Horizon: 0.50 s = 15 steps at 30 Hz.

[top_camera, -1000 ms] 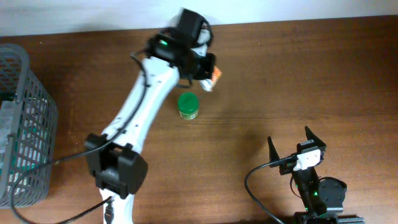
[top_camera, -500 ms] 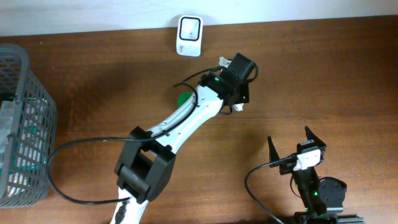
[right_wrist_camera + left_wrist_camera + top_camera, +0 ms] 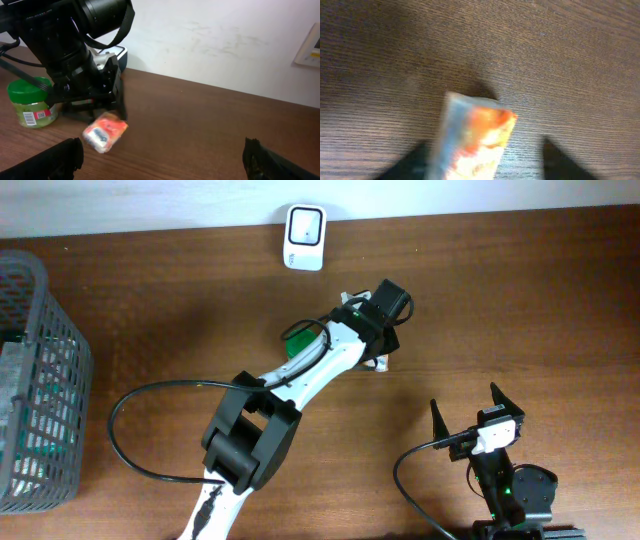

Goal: Scan the item barcode
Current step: 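Place the small orange box right of the jar with the left gripper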

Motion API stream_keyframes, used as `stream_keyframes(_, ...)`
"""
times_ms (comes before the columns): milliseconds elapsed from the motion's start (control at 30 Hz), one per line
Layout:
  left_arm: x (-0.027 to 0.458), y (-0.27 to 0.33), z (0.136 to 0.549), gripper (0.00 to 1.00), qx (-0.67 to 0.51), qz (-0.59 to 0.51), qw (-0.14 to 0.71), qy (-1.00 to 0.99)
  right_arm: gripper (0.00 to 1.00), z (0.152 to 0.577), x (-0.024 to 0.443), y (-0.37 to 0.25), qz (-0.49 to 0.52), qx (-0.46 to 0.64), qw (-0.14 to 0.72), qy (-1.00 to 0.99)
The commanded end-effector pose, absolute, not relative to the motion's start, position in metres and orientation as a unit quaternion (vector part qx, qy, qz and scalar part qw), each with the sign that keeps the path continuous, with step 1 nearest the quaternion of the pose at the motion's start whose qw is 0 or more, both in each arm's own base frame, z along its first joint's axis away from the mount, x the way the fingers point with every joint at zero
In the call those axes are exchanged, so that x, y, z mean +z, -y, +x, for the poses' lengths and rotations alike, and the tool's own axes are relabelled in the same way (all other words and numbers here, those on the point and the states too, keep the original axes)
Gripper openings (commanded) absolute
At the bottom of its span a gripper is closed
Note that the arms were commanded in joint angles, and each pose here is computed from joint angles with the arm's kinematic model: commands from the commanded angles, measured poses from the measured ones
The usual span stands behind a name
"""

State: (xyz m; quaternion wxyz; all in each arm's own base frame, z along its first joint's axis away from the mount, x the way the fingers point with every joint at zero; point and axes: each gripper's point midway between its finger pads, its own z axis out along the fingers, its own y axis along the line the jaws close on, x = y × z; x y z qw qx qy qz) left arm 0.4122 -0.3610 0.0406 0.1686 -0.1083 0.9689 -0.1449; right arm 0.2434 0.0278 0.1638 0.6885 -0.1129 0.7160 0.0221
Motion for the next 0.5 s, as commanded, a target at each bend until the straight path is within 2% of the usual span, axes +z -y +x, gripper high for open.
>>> stream_keyframes(0,0.035,0.361,0.409,0.99,-0.141,-0.114,0.165,-0.970,0.99,0.243,0.162,-0.031,-0.117,0.029,0.688,-0.716)
stream_keyframes(100,0.052,0.362,0.415,0.99,-0.144,-0.067,0.185,-0.970,0.98,0.243,0.162,-0.031,-0.116,0.029,0.688,-0.716)
stream_keyframes(167,0.087,0.364,0.421,0.99,-0.146,0.023,0.221,-0.964,0.98,0.243,0.162,-0.031,-0.117,0.029,0.688,-0.716)
stream_keyframes(300,0.184,0.352,0.426,0.99,-0.114,0.200,0.324,-0.918,0.98,0.243,0.162,-0.031,-0.117,0.029,0.688,-0.716)
stream_keyframes(333,0.221,0.334,0.429,0.99,-0.086,0.212,0.365,-0.902,0.98,0.243,0.162,-0.031,-0.116,0.029,0.688,-0.716)
stream_keyframes(467,0.315,0.267,0.429,0.99,-0.009,0.212,0.455,-0.865,0.98,0.243,0.162,-0.031,-0.117,0.029,0.688,-0.716)
